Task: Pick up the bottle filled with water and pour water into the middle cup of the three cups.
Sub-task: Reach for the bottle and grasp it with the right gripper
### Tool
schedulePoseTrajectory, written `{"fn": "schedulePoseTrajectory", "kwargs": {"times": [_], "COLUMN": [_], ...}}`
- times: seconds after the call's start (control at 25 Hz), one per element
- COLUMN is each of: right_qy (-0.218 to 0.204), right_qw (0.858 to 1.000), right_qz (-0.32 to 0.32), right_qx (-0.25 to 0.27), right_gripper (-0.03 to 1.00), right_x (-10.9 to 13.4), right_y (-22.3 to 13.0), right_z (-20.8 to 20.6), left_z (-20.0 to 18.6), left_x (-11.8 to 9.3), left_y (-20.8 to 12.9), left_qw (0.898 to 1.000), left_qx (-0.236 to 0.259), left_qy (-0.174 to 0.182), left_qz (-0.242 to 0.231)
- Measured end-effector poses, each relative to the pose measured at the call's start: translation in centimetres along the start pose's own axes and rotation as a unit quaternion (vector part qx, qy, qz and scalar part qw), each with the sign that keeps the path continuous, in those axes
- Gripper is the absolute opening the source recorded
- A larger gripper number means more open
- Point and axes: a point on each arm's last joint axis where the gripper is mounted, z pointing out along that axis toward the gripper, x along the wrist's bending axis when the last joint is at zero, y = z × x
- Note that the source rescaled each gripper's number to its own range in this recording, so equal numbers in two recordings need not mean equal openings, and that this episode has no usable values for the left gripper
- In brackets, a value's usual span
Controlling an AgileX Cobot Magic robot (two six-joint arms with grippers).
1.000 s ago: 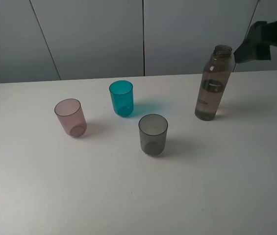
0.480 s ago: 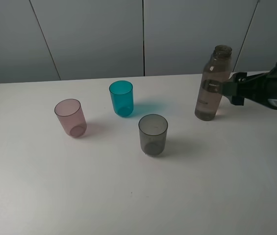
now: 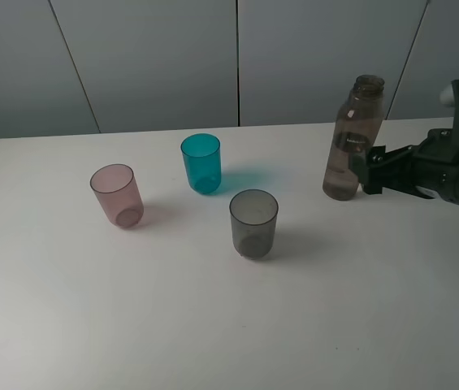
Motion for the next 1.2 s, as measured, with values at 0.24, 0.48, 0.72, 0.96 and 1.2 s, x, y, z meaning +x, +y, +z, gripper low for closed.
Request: {"fn": "schedulePoseTrajectory", "kwargs": {"times": [0.24,0.48,0.72,0.96,1.2], "right_qy": [-0.013,-0.046,-0.058,-0.062,-0.059], "right_qw": [1.000,0.999,0.996,0.994,0.993], "right_qz": [-0.020,0.011,0.019,0.030,0.036], "right_qx": [-0.018,-0.019,-0.066,-0.090,-0.098], "right_gripper": [0.84,0.84,0.84,0.84,0.94], "right_x": [0.8,0.8,0.7,0.6,0.6], "right_y": [-1.6,-3.1,-3.0,-3.8,-5.1], "right_z": [2.5,3.8,4.4,5.3,6.2], "left_z": [0.0,0.0,0.0,0.0,0.0], "left_x": [0.0,0.0,0.0,0.0,0.0], "left_y": [0.0,0.0,0.0,0.0,0.0], "left_qw": [1.000,1.000,1.000,1.000,1.000], "left_qx": [0.000,0.000,0.000,0.000,0.000], "left_qy": [0.000,0.000,0.000,0.000,0.000], "left_qz": [0.000,0.000,0.000,-0.001,-0.001]}}
